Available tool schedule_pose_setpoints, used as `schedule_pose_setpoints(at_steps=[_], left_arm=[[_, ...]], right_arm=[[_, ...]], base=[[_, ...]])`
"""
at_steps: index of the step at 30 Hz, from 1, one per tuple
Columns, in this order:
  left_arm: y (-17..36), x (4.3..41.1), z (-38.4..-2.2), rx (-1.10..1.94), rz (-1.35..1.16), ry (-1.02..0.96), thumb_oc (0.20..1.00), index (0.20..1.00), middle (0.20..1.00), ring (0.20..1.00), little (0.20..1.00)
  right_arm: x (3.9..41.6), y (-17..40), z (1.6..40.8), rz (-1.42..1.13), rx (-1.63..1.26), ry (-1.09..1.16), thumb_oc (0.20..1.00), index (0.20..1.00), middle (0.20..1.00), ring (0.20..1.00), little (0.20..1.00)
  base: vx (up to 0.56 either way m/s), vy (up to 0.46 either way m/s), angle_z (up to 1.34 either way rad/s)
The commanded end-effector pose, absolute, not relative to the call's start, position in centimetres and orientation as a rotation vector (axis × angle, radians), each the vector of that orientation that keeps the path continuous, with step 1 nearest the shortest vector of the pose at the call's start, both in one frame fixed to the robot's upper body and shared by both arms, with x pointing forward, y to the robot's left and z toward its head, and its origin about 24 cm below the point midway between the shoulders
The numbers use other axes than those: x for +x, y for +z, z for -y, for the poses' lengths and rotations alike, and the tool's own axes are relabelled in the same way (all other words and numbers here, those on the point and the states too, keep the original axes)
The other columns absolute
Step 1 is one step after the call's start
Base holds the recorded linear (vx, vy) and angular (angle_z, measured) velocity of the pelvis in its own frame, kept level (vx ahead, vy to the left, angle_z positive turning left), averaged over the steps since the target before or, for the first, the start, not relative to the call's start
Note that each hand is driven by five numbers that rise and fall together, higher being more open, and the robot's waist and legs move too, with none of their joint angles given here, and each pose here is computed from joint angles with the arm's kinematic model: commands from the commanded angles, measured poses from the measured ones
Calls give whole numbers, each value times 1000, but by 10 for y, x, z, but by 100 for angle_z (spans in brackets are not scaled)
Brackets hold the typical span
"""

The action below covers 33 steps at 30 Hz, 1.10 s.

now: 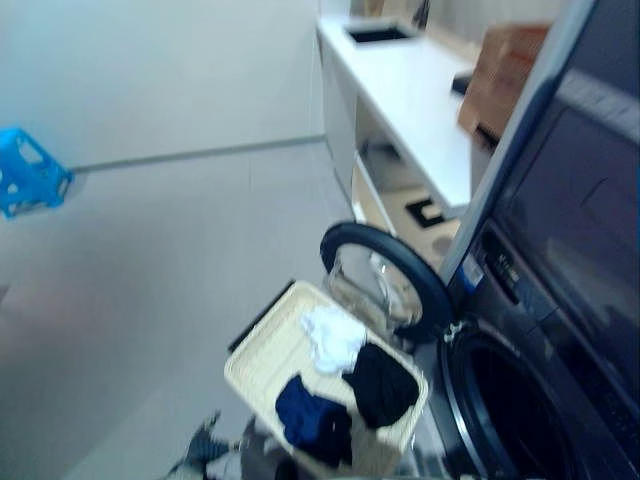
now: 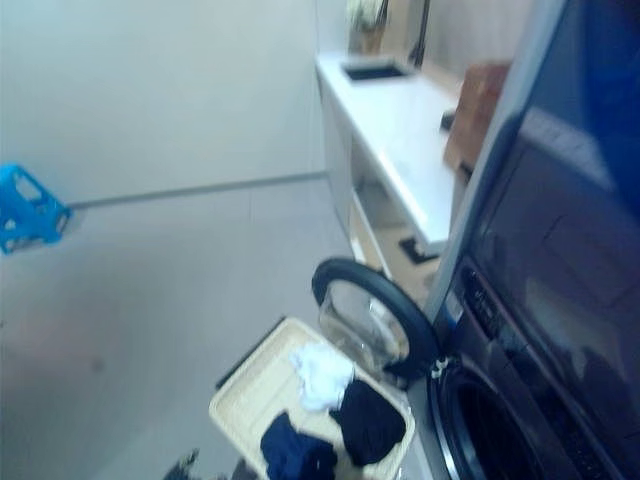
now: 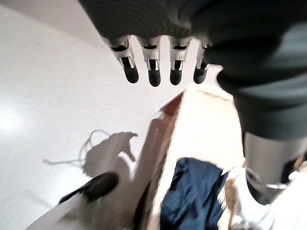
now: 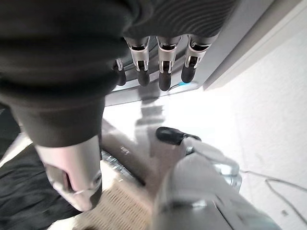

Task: Put the clothes into the washing machine.

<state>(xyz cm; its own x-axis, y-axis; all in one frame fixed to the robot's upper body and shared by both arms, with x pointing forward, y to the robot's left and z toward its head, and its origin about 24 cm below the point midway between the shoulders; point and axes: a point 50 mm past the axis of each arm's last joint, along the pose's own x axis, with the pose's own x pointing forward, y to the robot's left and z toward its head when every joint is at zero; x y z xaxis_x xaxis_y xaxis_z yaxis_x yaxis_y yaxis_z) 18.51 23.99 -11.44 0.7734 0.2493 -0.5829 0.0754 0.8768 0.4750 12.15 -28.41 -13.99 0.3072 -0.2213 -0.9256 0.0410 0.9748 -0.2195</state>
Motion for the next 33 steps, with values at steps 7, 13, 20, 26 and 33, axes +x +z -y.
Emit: schedule_pose_setpoints(at_steps=[7,13,20,26,33], left_arm=[[14,292,-269,564,13,482,1000,1000,1000,1000,1000],[80,327,-262,778,318,488,1000,1000,1000,1000,1000],[135,350,-238,970,569,403,1000,1000,1000,1000,1000],[175,364,-222,1150,728,339,1000,1000,1000,1000,1000],[224,380,-206,1290,853,306,1000,1000,1000,1000,1000]], right_arm=[[189,-113,283,-1025,-103,-228,1000,1000,1000,1000,1000],[213,-97,287,-956,-117,-205,1000,1000,1000,1000,1000],[246,-74,287,-864,-144,-177,1000,1000,1000,1000,1000],[272,-54,282,-790,-152,-146,1000,1000,1000,1000,1000],[292,-36,280,-733,-188,-116,1000,1000,1000,1000,1000]], base=[[-93,-29,30],[-75,-31,-1],[-46,12,2],[-37,13,2],[-31,8,-10]])
